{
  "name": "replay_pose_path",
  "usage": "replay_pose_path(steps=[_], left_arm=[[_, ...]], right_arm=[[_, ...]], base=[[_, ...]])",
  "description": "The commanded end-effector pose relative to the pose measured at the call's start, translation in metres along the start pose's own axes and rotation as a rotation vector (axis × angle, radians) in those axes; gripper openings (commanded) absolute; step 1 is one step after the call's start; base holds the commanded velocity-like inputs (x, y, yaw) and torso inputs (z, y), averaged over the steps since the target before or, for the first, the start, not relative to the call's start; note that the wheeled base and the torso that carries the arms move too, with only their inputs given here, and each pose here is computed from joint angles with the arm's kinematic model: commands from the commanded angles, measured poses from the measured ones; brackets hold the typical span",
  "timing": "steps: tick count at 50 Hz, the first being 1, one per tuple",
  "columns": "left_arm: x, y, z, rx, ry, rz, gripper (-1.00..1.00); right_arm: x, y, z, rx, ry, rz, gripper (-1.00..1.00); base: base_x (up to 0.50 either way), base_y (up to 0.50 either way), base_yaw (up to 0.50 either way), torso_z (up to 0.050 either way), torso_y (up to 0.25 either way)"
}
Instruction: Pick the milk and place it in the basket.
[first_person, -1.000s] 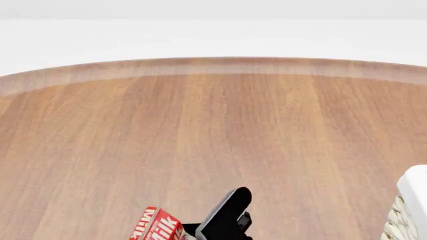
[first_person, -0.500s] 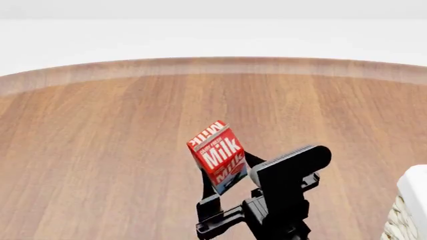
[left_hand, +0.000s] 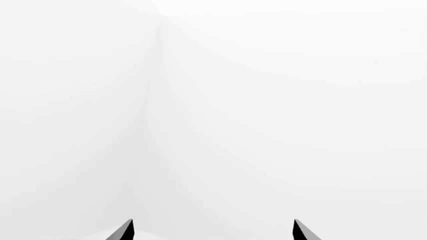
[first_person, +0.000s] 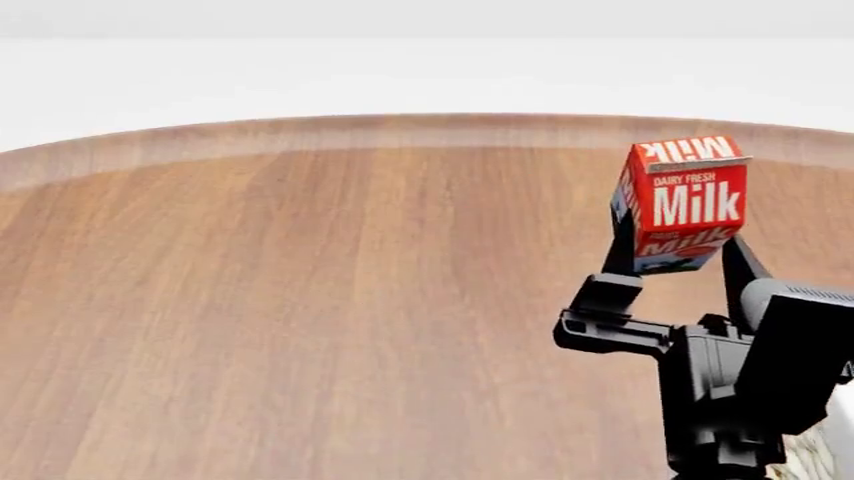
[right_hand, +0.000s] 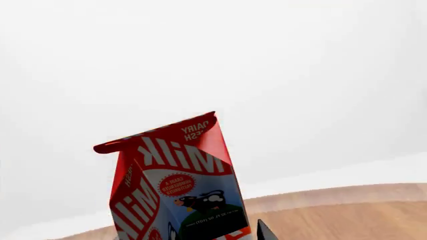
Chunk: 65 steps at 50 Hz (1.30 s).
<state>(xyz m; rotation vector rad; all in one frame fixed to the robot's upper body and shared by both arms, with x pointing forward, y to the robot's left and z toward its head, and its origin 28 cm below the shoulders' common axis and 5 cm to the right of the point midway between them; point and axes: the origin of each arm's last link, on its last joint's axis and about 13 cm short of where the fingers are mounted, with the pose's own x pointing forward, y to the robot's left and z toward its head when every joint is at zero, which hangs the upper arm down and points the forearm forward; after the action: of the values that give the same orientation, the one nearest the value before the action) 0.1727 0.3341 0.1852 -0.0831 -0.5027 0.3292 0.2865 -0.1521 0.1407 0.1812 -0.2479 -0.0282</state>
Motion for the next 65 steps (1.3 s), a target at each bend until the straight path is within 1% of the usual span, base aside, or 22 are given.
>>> replay_pose_path(steps=[1, 17, 18, 19, 20, 21, 25, 26, 28, 31, 32, 33, 34, 35, 36, 38, 41, 43, 50, 55, 58, 65], left_arm=[[-0.001, 0.003, -0.001, 0.018, -0.021, 0.015, 1.0], [-0.001, 0.003, -0.001, 0.018, -0.021, 0.015, 1.0], [-0.001, 0.003, -0.002, 0.018, -0.019, 0.015, 1.0], [-0.001, 0.003, -0.002, 0.018, -0.019, 0.015, 1.0], [-0.001, 0.003, -0.002, 0.02, -0.019, 0.015, 1.0], [-0.001, 0.003, -0.002, 0.019, -0.019, 0.014, 1.0], [-0.001, 0.003, -0.001, 0.02, -0.021, 0.016, 1.0], [-0.001, 0.004, -0.001, 0.02, -0.021, 0.016, 1.0], [-0.002, 0.004, -0.001, 0.022, -0.021, 0.017, 1.0], [-0.002, 0.003, -0.001, 0.022, -0.021, 0.016, 1.0], [-0.002, 0.003, -0.001, 0.023, -0.021, 0.016, 1.0], [-0.002, 0.003, 0.0, 0.022, -0.021, 0.016, 1.0], [-0.002, 0.003, 0.0, 0.022, -0.021, 0.016, 1.0], [-0.002, 0.004, 0.0, 0.023, -0.021, 0.017, 1.0], [-0.002, 0.004, 0.0, 0.023, -0.022, 0.018, 1.0], [-0.002, 0.004, 0.0, 0.023, -0.021, 0.019, 1.0], [-0.002, 0.004, 0.0, 0.023, -0.022, 0.017, 1.0], [-0.002, 0.004, 0.0, 0.022, -0.022, 0.017, 1.0], [-0.001, 0.004, 0.0, 0.022, -0.022, 0.016, 1.0], [-0.002, 0.003, 0.0, 0.022, -0.022, 0.013, 1.0], [-0.002, 0.003, 0.0, 0.022, -0.022, 0.013, 1.0], [-0.002, 0.003, 0.001, 0.023, -0.025, 0.011, 1.0]], right_arm=[[0.006, -0.005, -0.008, 0.014, -0.101, -0.072, -1.0], [0.006, -0.005, -0.008, 0.014, -0.101, -0.072, -1.0], [0.01, -0.009, 0.012, 0.003, -0.119, -0.057, -1.0], [0.011, -0.01, 0.019, 0.005, -0.119, -0.053, -1.0], [0.013, -0.013, 0.029, -0.029, -0.142, -0.044, -1.0], [0.014, -0.018, 0.053, -0.025, -0.147, -0.035, -1.0], [0.012, -0.034, 0.1, -0.076, -0.158, 0.001, -1.0], [0.009, -0.04, 0.112, -0.152, -0.163, 0.024, -1.0], [0.001, -0.05, 0.136, -0.219, -0.166, 0.085, -1.0], [-0.005, -0.057, 0.155, -0.236, -0.179, 0.091, -1.0], [-0.01, -0.063, 0.169, -0.243, -0.178, 0.099, -1.0], [-0.012, -0.065, 0.174, -0.259, -0.173, 0.124, -1.0], [-0.013, -0.067, 0.178, -0.29, -0.182, 0.105, -1.0], [-0.015, -0.069, 0.183, -0.283, -0.176, 0.129, -1.0], [-0.02, -0.075, 0.195, -0.323, -0.188, 0.12, -1.0], [-0.024, -0.078, 0.203, -0.31, -0.173, 0.156, -1.0], [-0.029, -0.088, 0.218, -0.37, -0.165, 0.144, -1.0], [-0.031, -0.095, 0.228, -0.362, -0.158, 0.136, -1.0], [-0.034, -0.112, 0.244, -0.401, -0.088, 0.141, -1.0], [-0.028, -0.12, 0.246, -0.419, -0.035, 0.14, -1.0], [-0.023, -0.126, 0.245, -0.447, 0.015, 0.107, -1.0], [-0.01, -0.134, 0.242, -0.454, 0.078, 0.083, -1.0]], base=[[0.0, 0.0, 0.0, 0.0, 0.0], [0.0, 0.0, 0.0, 0.0, 0.002], [0.0, 0.0, 0.0, 0.0, 0.0], [0.0, 0.0, 0.0, 0.0, 0.0], [0.0, 0.0, 0.0, 0.0, 0.0], [0.0, 0.0, 0.0, 0.0, 0.01], [0.0, 0.0, 0.0, 0.0, 0.0], [0.0, 0.0, 0.0, 0.0, 0.01], [0.0, 0.0, 0.0, 0.0, 0.0], [0.0, 0.0, 0.0, 0.0, 0.0], [0.0, 0.0, 0.0, 0.0, 0.01], [0.0, 0.0, 0.0, 0.02, 0.0], [0.0, 0.0, 0.0, 0.0, 0.0], [0.0, 0.0, 0.0, 0.0, 0.0], [0.0, 0.0, 0.0, 0.0, 0.0], [0.0, 0.0, 0.0, 0.0, 0.0], [0.0, 0.0, 0.0, 0.0, 0.003], [0.0, 0.0, 0.0, 0.0, 0.0], [0.0, 0.0, 0.0, 0.0, 0.001], [0.0, 0.0, 0.0, 0.0, 0.0], [0.0, 0.0, 0.0, 0.0, 0.0], [0.0, 0.0, 0.0, 0.0, 0.001]])
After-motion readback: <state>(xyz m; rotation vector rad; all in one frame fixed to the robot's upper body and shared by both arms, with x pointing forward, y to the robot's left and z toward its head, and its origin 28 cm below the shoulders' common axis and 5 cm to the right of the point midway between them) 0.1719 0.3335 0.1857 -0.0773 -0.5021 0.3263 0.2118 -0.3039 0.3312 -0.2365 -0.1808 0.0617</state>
